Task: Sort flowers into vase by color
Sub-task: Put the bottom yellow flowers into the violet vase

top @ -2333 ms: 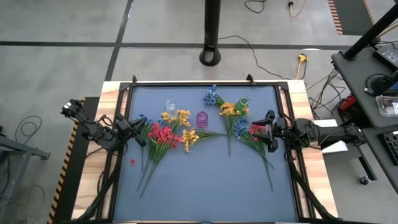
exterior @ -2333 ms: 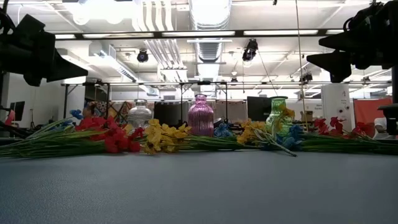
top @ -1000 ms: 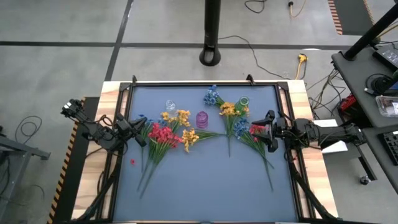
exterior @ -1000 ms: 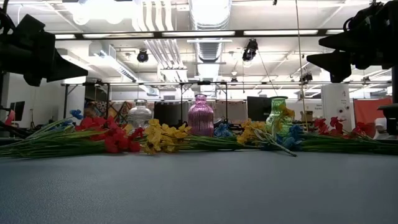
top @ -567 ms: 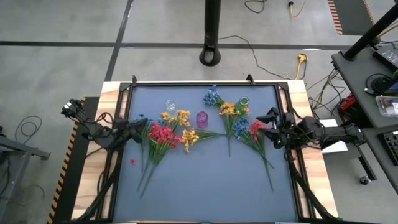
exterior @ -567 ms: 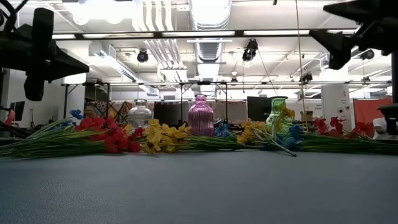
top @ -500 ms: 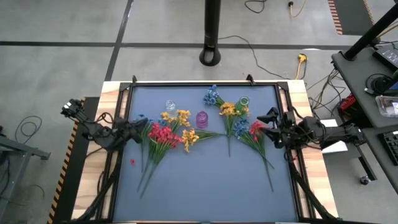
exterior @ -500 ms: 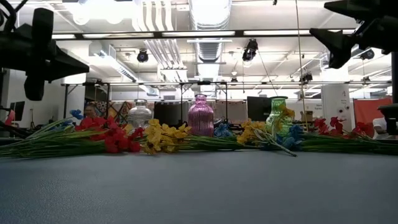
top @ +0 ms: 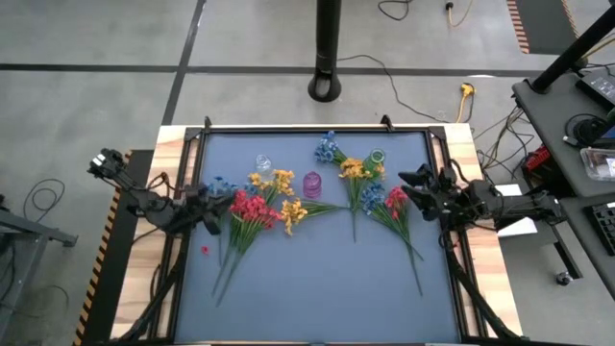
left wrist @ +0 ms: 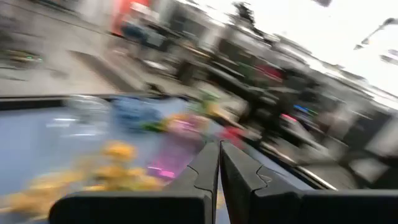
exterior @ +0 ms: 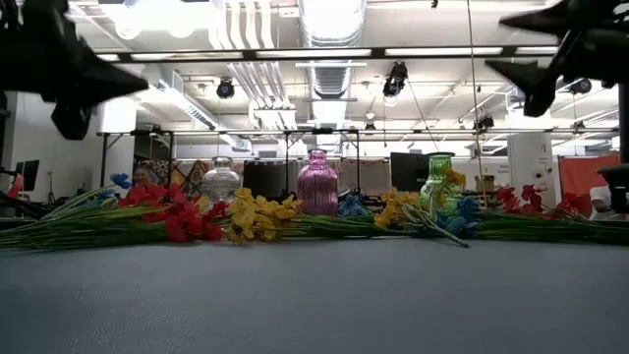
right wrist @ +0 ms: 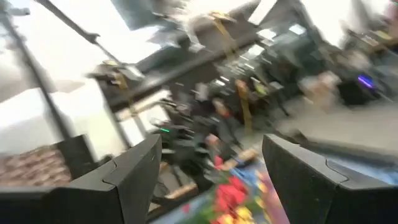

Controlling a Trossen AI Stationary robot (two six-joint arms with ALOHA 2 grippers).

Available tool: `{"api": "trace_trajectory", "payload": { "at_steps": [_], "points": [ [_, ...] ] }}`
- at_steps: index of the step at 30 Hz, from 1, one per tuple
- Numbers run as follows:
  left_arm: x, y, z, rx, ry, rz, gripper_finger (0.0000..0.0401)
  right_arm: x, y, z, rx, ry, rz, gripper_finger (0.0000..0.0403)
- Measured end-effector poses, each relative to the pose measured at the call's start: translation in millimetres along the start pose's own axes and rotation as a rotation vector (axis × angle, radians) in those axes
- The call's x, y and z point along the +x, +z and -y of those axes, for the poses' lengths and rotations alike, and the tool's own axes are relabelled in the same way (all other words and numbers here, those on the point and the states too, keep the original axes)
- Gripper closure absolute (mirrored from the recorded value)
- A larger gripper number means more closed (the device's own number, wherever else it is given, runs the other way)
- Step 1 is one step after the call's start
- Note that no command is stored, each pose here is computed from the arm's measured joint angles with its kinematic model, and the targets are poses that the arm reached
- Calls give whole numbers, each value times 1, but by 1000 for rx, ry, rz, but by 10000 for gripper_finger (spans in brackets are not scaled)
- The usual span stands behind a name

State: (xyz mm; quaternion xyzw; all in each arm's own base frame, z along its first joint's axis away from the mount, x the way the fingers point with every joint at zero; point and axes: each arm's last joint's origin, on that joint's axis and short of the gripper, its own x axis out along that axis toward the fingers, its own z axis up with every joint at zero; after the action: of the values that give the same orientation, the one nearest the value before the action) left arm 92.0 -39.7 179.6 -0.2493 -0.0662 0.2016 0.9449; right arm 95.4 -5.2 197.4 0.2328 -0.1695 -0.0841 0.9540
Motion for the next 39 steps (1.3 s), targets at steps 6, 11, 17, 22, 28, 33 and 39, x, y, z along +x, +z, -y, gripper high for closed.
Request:
{"api": "trace_trajectory", "payload": {
  "at_steps": [6,11,17,22,28,33,39],
  "points": [
    [6,5,19,25,-72,-39,401,0,-17,8,76,-109,-159,131],
    [17,16,50,69,-104,-88,401,3,-23,6,145,-12,-268,131],
    [38,18,98,305,-84,-163,401,13,-24,-3,132,88,-288,131],
    [51,5,119,481,8,-326,401,32,-20,-16,4,89,-379,131],
    [59,-14,136,576,-4,-591,401,62,-11,-29,-208,-37,-548,131],
    [64,-31,146,663,-142,-744,401,80,-13,-34,-377,-126,-742,131],
    [75,-41,141,718,-239,-729,401,99,-28,-34,-509,-115,-852,131]
  ]
}}
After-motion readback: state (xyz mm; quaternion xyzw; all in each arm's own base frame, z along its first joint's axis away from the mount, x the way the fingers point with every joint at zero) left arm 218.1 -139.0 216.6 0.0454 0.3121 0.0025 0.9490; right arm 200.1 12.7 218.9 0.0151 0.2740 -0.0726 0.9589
